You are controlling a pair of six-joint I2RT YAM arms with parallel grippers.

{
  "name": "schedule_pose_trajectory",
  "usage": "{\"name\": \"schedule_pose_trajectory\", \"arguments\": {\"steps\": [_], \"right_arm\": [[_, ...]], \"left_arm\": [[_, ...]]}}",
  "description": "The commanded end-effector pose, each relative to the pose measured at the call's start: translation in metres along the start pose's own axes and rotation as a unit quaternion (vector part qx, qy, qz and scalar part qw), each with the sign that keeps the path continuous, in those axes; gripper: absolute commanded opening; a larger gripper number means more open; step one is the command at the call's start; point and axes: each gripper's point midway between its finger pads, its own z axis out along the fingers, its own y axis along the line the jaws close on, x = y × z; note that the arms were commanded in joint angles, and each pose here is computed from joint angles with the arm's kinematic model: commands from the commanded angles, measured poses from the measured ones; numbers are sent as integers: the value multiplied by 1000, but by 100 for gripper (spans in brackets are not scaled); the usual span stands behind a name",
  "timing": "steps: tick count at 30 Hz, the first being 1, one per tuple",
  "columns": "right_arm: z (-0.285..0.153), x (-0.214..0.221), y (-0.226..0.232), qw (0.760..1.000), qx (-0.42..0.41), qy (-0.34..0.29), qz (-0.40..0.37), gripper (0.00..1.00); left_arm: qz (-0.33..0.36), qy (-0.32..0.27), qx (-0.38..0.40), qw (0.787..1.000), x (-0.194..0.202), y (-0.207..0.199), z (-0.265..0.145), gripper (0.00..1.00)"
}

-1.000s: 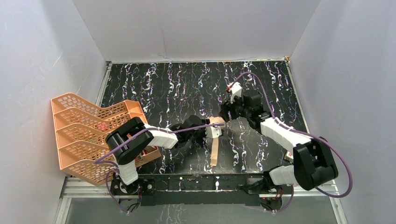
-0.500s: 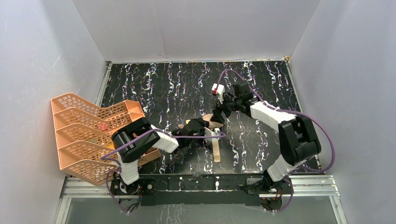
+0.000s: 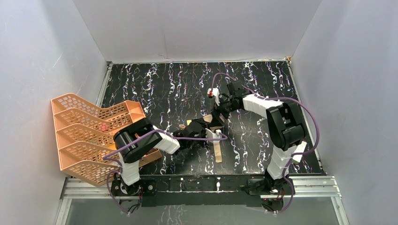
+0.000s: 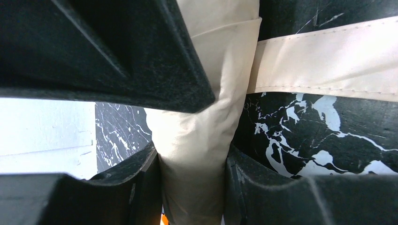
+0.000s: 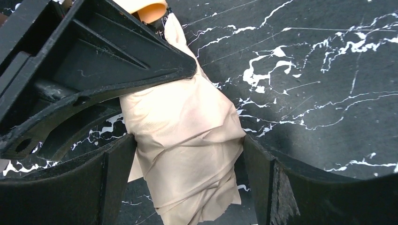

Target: Put away the umbrella

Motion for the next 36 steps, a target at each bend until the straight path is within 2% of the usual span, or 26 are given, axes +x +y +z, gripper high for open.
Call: {"name": "schedule_pose_trajectory", "arguments": {"steps": [1,5,10,14,17,20,21,28,31,36], "right_arm": [[5,9,-8,1000,-2,29,4,89],[10,21,-17,998,11,51,17,78],[12,33,-31,996,43,79,21,51],[9,40,-39,993,71,92,11,38],[8,44,-39,991,87,99,-3,32],[9,48,-35,990,90,106,-15,31],[10,49,-33,990,91,107,-19,31],[9,56,-35,985,127,109,-42,31],[8,53,-37,983,144,101,-56,32],[2,54,-41,974,181,102,-88,34]], "left_arm": [[33,93,138,986,62,-82,-18,0],[31,89,136,986,60,-80,-18,0],[17,83,127,988,55,-76,-17,0],[-9,69,101,992,45,-61,-16,0],[-38,53,84,994,32,-47,-17,15],[-79,32,75,993,15,-33,-19,40],[-93,24,74,993,9,-30,-20,43],[-179,-28,65,981,-24,-1,-44,57],[-218,-46,61,973,-34,10,-63,58],[-320,-54,26,945,-36,32,-101,58]]}}
